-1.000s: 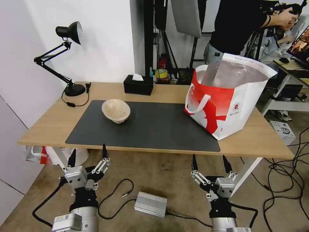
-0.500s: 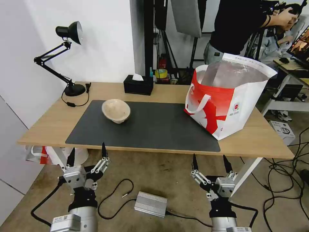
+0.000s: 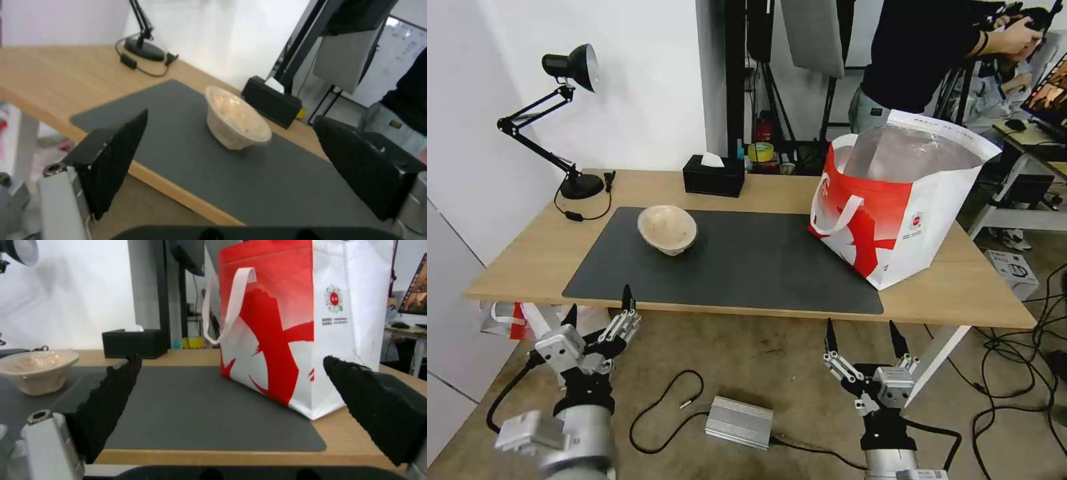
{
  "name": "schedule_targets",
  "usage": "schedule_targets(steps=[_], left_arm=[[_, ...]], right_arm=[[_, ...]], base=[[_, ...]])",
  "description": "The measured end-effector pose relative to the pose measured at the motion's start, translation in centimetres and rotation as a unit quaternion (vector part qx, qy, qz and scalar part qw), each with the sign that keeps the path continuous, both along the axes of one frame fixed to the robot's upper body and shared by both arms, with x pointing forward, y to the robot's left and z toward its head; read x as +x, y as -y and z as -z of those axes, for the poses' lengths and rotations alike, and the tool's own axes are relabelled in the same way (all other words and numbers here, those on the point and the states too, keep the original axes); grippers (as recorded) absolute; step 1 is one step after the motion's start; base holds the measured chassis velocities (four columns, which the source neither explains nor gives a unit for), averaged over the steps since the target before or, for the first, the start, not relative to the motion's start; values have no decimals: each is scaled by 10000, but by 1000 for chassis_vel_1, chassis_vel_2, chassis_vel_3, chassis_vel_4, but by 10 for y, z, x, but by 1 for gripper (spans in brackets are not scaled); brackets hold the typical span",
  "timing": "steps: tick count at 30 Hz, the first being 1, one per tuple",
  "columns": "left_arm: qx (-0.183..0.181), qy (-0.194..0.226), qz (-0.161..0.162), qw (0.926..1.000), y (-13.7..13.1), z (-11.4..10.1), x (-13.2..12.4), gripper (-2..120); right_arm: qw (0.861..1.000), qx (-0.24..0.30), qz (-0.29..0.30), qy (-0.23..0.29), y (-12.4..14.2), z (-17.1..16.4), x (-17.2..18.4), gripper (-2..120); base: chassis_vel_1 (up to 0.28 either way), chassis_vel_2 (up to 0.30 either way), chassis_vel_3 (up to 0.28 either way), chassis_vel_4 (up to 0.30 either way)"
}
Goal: Pick up the trash from the table and place it into the takeout bag.
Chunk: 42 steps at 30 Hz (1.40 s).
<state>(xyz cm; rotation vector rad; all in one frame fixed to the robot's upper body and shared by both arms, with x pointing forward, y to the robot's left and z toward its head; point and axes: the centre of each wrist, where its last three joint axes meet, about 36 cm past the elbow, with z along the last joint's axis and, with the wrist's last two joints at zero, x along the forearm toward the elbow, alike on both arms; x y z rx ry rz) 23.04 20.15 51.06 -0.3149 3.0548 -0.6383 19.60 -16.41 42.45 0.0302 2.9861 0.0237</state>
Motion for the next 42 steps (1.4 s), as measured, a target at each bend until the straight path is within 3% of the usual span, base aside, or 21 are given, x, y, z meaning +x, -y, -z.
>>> schedule_targets(steps=[2, 3, 7, 8, 11, 15, 19, 26, 33, 42], left_arm=[[-487, 46, 42, 9988, -4, -11, 14, 100], [-487, 46, 42, 9988, -4, -11, 14, 100], [-1194, -152, 230, 9925, -16, -31, 36, 100], [-1194, -152, 230, 9925, -16, -31, 36, 100], [-1636, -230, 409, 9854, -25, -51, 53, 100], [-1844, -131, 592, 9810, -30, -72, 68, 100], [-1931, -153, 649, 9789, -32, -78, 78, 100], [-2176, -375, 849, 9716, -38, -91, 117, 100], [-2344, -709, 937, 9650, -47, -101, 154, 100], [-2438, -1121, 853, 9595, -52, -99, 183, 100]], right_arm=[[10000, 1, 0, 0, 0, 0, 0, 100], [10000, 1, 0, 0, 0, 0, 0, 100], [10000, 1, 0, 1, 0, 0, 0, 100], [10000, 1, 0, 1, 0, 0, 0, 100], [10000, 1, -1, 2, 0, 0, 0, 100], [10000, 1, -1, 1, 0, 0, 0, 100], [10000, 1, 0, 1, 0, 0, 0, 100], [10000, 1, 0, 2, 0, 0, 0, 100], [10000, 1, 0, 2, 0, 0, 0, 100], [10000, 2, -1, 2, 0, 0, 0, 100]], base=[[0, 0, 0, 0], [0, 0, 0, 0], [0, 0, 0, 0], [0, 0, 0, 0], [0, 0, 0, 0], [0, 0, 0, 0], [0, 0, 0, 0], [0, 0, 0, 0], [0, 0, 0, 0], [0, 0, 0, 0]])
